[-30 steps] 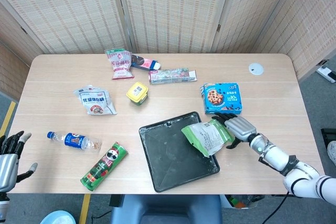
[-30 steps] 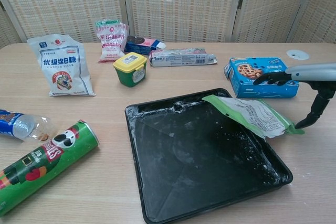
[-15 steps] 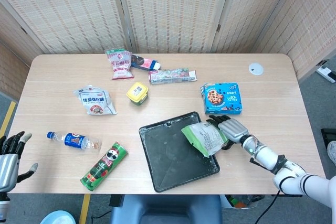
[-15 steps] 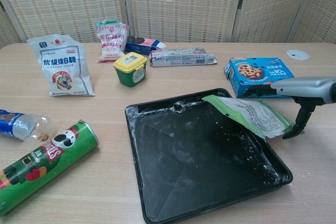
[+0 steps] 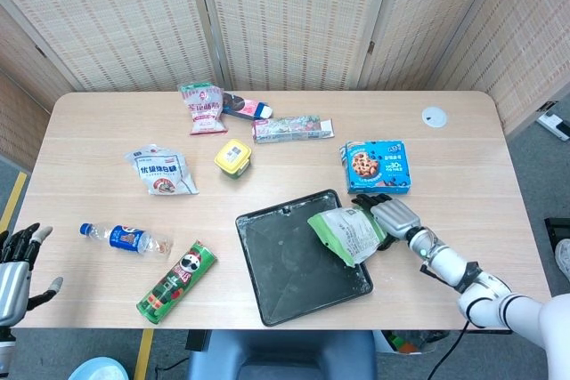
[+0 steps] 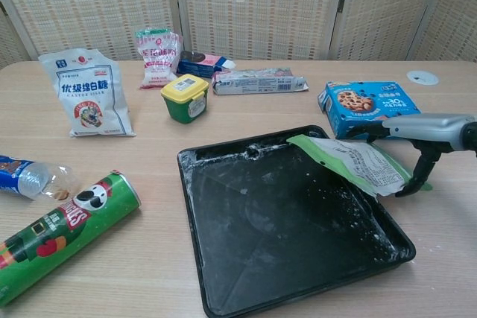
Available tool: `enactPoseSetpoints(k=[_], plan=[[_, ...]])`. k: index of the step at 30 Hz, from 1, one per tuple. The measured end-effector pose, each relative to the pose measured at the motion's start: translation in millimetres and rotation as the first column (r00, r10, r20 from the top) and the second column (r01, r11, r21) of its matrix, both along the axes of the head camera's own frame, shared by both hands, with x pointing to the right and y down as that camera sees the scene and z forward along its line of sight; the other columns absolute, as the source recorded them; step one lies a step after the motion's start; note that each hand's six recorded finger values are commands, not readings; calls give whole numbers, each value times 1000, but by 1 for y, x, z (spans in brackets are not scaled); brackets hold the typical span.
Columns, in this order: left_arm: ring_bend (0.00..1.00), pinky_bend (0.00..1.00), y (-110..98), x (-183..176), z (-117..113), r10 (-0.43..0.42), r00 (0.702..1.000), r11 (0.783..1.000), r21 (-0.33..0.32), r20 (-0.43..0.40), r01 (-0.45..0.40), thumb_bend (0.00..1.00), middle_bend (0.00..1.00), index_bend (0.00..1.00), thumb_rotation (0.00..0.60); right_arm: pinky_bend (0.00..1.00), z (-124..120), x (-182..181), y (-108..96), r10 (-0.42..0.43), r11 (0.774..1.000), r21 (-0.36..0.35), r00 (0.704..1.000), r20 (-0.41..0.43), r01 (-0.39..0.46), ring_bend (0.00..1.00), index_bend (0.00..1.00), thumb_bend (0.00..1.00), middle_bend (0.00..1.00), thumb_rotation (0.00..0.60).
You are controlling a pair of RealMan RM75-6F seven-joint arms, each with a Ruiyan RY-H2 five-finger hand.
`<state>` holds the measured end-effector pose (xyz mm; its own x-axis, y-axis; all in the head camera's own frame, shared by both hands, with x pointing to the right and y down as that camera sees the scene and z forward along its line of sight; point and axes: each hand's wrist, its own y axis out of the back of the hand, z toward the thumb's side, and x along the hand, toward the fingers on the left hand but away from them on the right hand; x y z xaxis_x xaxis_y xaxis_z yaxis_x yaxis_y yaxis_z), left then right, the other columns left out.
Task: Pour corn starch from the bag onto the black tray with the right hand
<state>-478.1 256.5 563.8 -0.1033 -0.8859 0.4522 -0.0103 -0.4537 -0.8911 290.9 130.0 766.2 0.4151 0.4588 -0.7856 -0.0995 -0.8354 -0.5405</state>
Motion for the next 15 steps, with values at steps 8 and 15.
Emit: enactPoseSetpoints(k=[8, 15], plan=[[132, 0, 1, -1, 0, -2, 1000, 1000, -2, 2, 2, 291, 124, 170, 600, 110, 7, -2, -3, 15, 1000, 25, 1000, 9, -15, 243, 356, 81, 279, 600], [132, 0, 1, -1, 0, -2, 1000, 1000, -4, 3, 2, 292, 124, 170, 600, 186, 6, -4, -4, 29, 997, 73, 999, 34, -31, 343, 570, 85, 403, 600]])
